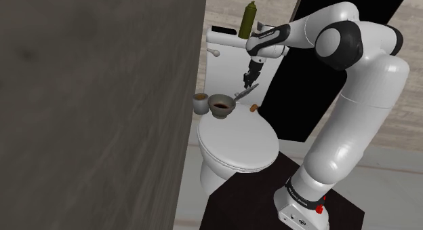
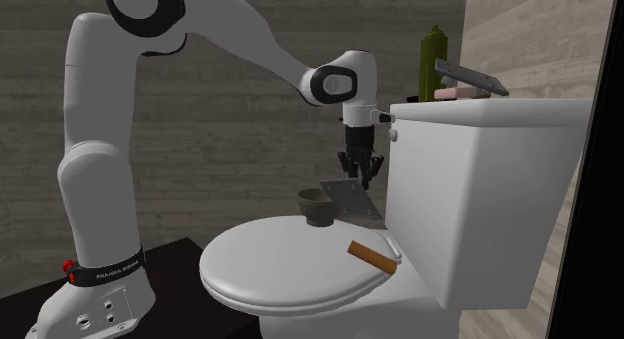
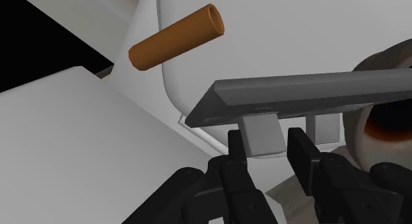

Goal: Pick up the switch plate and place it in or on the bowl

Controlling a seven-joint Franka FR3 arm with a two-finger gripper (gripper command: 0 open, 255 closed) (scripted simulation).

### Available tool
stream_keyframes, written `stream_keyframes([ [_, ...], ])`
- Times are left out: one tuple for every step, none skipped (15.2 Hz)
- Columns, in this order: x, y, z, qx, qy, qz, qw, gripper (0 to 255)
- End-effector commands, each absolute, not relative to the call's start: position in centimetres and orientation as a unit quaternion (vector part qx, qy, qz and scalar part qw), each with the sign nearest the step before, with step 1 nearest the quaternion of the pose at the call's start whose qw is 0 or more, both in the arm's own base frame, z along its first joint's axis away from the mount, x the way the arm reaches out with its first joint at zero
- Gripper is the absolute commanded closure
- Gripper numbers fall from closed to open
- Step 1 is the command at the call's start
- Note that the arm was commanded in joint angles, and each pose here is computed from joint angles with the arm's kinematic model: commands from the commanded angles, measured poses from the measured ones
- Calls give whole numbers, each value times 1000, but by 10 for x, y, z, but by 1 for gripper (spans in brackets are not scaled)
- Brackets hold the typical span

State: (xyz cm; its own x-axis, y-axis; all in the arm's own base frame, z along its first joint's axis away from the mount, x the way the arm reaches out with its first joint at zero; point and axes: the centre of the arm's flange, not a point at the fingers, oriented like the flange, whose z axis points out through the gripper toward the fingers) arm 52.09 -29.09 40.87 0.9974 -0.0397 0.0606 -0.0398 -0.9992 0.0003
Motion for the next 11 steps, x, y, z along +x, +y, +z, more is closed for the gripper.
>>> stream_keyframes([
  [520,-291,418,999,-20,30,1,255],
  [520,-291,424,999,-20,30,1,255],
  [520,-291,429,999,-20,30,1,255],
  [520,-291,434,999,-20,30,1,255],
  [520,-291,439,999,-20,30,1,255],
  [520,-291,445,999,-20,30,1,255],
  [520,-291,450,999,-20,30,1,255],
  [520,-291,455,999,-20,30,1,255],
  [520,-291,457,999,-20,30,1,255],
  [520,-278,460,999,-20,30,1,255],
  [519,-265,462,999,-20,30,1,255],
])
